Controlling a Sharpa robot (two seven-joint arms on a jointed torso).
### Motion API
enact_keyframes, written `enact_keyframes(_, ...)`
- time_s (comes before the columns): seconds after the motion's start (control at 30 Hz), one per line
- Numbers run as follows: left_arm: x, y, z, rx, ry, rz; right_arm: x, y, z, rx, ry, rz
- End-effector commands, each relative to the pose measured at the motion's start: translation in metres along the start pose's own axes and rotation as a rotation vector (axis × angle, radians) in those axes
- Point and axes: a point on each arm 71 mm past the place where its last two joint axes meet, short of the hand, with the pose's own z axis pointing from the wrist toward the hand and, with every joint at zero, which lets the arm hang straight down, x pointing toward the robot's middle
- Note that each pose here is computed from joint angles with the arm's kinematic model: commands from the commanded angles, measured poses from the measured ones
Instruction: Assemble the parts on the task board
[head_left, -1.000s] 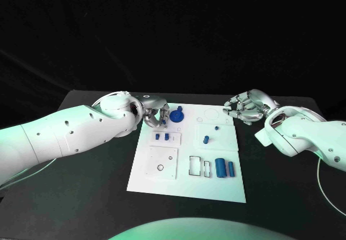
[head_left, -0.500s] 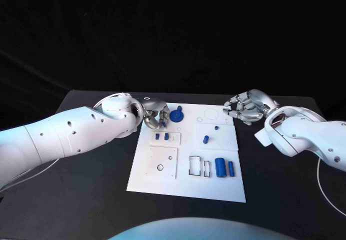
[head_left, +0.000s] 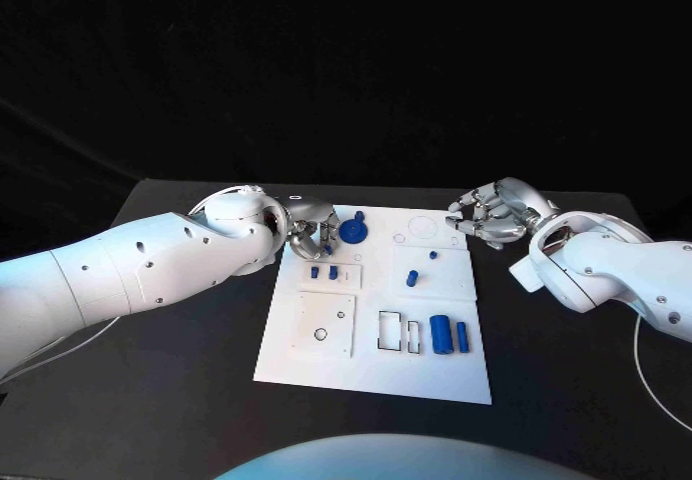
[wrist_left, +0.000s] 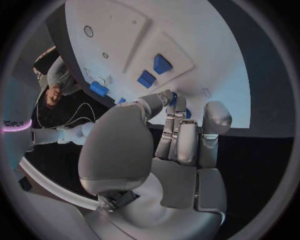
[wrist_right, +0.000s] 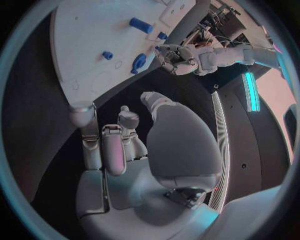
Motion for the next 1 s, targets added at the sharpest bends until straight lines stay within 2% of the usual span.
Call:
enact_keyframes(0.03,0.0014,-0.0027,0.0007,0.010,0.020,-0.010,0.0008,0.0009,-0.0001,-0.010,0.004,-0.004)
enact_keyframes(1.0,0.0039,-0.0021,0.0031,-0.012,0.057,-0.004,0.0022,0.0005,0.0005,-0.009,0.008,-0.004)
